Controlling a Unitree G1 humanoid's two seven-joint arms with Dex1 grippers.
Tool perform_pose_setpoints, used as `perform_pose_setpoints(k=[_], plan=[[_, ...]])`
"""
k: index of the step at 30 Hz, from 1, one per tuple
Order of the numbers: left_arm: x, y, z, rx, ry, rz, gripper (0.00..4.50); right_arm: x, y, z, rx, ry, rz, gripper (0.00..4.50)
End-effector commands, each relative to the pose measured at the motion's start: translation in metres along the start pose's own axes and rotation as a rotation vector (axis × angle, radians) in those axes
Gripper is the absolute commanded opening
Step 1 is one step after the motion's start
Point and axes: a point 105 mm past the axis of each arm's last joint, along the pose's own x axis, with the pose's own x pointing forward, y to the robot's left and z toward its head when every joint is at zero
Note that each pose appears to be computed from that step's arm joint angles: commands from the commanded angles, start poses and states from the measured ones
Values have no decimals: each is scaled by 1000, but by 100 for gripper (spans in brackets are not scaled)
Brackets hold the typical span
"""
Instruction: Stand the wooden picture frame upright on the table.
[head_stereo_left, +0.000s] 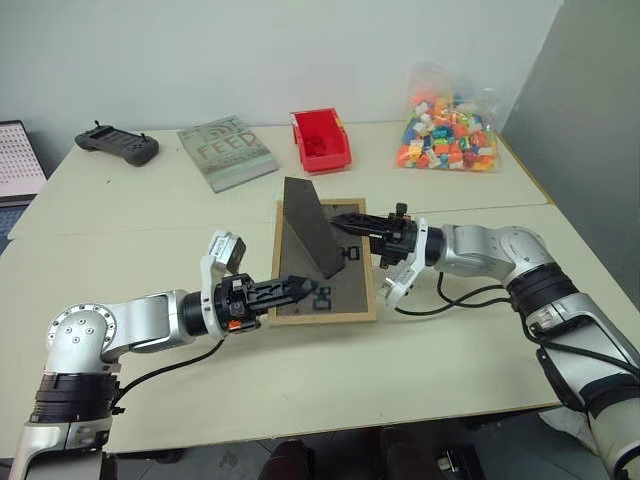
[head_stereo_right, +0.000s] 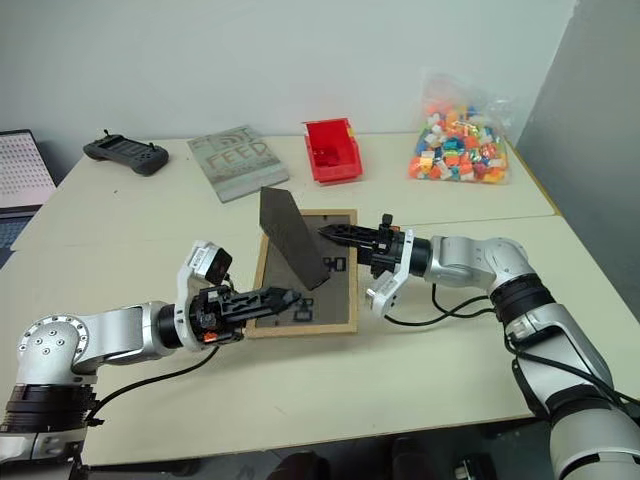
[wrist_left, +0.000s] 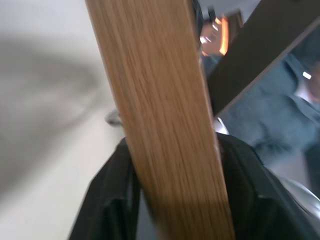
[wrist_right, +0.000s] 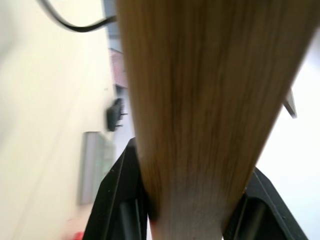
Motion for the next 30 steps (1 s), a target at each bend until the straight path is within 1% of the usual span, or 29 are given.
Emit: perform_pose_setpoints(k=[1,3,4,5,6,7,9,10,13,14,16,17,19,21,23,26,28,30], plan=[[-12,-7,31,94,-150,86,297,0,-22,-2,97,-35,-62,133],[-18,-13,41,174,-199,144,336,2,-14,-4,231,-6,-60,133],[-23,-18,46,223,-232,175,350,5,-10,-8,341,33,-59,133],[-27,-23,49,269,-257,205,375,7,-7,-12,451,60,-53,133],[-31,-27,48,318,-268,234,394,8,-4,-15,573,82,-43,133],[-35,-24,43,384,-275,301,409,11,0,-29,780,146,-81,133],[-39,-17,31,504,-286,412,450,15,12,-44,1162,195,-142,133],[-39,-17,28,542,-298,435,450,17,16,-46,1275,192,-154,133],[-36,-19,27,660,-364,493,450,19,20,-55,1479,204,-187,131],[-34,-14,25,780,-343,582,450,22,26,-58,1566,219,-190,131],[-29,-7,18,975,-290,682,450,28,46,-55,1705,256,-117,131],[-27,-4,14,1039,-271,698,450,29,55,-53,1740,279,-81,131],[-20,2,4,1067,-259,679,450,32,71,-47,1795,317,-10,131],[-14,4,-7,1076,-249,654,450,35,83,-42,1810,348,27,131],[-11,6,-12,1087,-247,644,450,36,87,-42,1822,363,31,131],[-16,15,-14,1064,-271,678,450,34,92,-43,1808,391,21,131],[-17,18,-13,1051,-283,682,450,31,96,-42,1806,402,33,202],[-16,19,-12,1047,-283,678,450,28,100,-39,1804,399,50,248]])
